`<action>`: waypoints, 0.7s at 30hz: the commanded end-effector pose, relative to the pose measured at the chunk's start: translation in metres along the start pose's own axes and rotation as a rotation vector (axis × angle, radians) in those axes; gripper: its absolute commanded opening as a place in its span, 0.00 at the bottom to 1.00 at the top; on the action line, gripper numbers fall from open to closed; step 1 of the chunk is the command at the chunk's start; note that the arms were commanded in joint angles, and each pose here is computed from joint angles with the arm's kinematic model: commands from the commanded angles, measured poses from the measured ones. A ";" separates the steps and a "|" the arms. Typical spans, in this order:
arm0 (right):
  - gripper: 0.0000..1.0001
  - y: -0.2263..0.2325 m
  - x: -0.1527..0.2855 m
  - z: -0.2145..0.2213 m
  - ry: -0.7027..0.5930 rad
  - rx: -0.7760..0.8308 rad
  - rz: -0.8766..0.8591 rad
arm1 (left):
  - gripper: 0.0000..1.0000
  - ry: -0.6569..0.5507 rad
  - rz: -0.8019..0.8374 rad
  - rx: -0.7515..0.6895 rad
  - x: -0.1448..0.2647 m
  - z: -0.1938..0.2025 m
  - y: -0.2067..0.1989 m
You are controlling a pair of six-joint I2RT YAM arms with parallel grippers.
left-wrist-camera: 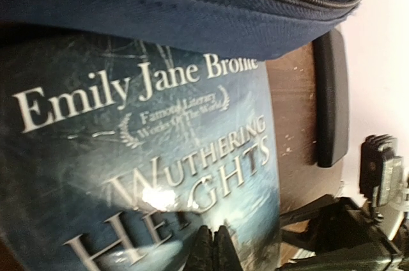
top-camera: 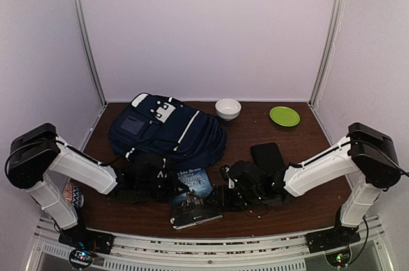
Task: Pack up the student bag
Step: Move the book to the center of the board.
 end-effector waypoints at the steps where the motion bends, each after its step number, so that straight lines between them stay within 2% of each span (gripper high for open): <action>1: 0.50 0.013 -0.009 0.006 0.044 -0.027 -0.134 | 0.00 0.092 -0.242 0.091 -0.009 0.021 0.081; 9: 0.03 0.029 -0.007 -0.004 0.029 -0.015 -0.192 | 0.00 0.092 -0.229 0.052 -0.007 0.020 0.073; 10: 0.00 0.030 -0.007 -0.006 0.026 -0.015 -0.193 | 0.00 0.088 -0.228 0.039 -0.007 0.018 0.067; 17: 0.00 0.029 0.005 -0.012 -0.024 -0.015 -0.185 | 0.02 0.028 -0.235 -0.085 0.020 0.005 0.027; 20: 0.00 0.028 0.012 -0.015 -0.049 -0.014 -0.182 | 0.25 -0.018 -0.212 -0.138 0.041 -0.001 0.007; 21: 0.00 0.028 0.015 -0.016 -0.057 -0.010 -0.183 | 0.37 -0.036 -0.214 -0.153 0.050 -0.003 0.002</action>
Point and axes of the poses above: each gripper's point midway between its finger pads, its own x axis back along the fingers, its own y axis along the line the jaws close on, z = x × y, the point moved 7 cm from there along x, back along the fingers, and after that the axes turned 12 degrees about x, right-handed, at the moved point
